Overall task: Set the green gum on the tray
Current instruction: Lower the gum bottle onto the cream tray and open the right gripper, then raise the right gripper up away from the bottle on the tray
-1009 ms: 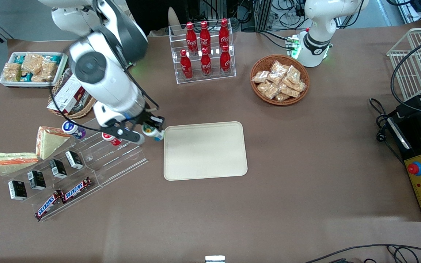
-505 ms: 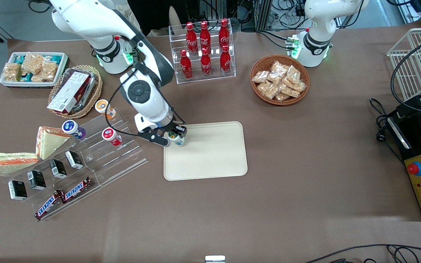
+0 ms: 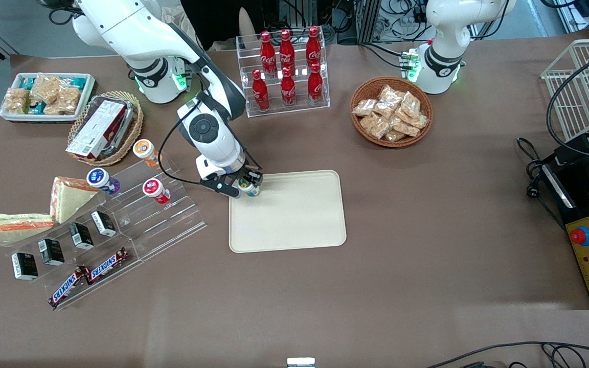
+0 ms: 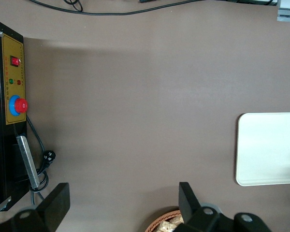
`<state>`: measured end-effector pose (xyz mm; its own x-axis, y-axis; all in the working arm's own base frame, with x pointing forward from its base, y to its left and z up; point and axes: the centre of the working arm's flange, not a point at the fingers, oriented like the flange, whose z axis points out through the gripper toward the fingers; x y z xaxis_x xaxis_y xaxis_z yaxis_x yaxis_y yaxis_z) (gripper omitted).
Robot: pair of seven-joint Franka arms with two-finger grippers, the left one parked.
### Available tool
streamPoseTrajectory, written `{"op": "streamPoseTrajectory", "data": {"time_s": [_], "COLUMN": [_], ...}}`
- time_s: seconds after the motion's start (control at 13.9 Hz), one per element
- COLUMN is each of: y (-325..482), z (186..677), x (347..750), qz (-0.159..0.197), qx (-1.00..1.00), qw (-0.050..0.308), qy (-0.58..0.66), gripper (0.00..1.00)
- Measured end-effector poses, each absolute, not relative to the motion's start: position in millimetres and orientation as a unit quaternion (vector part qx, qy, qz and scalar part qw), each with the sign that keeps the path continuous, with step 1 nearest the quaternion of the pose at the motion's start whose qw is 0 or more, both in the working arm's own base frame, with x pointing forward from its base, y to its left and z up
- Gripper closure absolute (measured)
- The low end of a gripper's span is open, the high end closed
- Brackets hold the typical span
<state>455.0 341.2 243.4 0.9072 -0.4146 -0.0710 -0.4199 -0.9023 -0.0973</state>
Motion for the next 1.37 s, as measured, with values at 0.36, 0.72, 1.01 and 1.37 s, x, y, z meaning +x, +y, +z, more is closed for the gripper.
{"op": "streamPoseTrajectory", "data": {"time_s": [0.36,0.72,1.01,1.37], "y": [340.1,334.9,335.6,312.8], "z": [244.4,267.3,375.5,544.8], "x": [457.4,472.0,490.8,508.5], "qz": [0.021,0.012,0.005,-0.007], "qx": [-0.974,-0.972,-0.978,-0.984], "qw": [0.058,0.061,0.024,0.004], "qy": [0.219,0.227,0.206,0.176], "gripper": [0.0,0.0,0.0,0.0]}}
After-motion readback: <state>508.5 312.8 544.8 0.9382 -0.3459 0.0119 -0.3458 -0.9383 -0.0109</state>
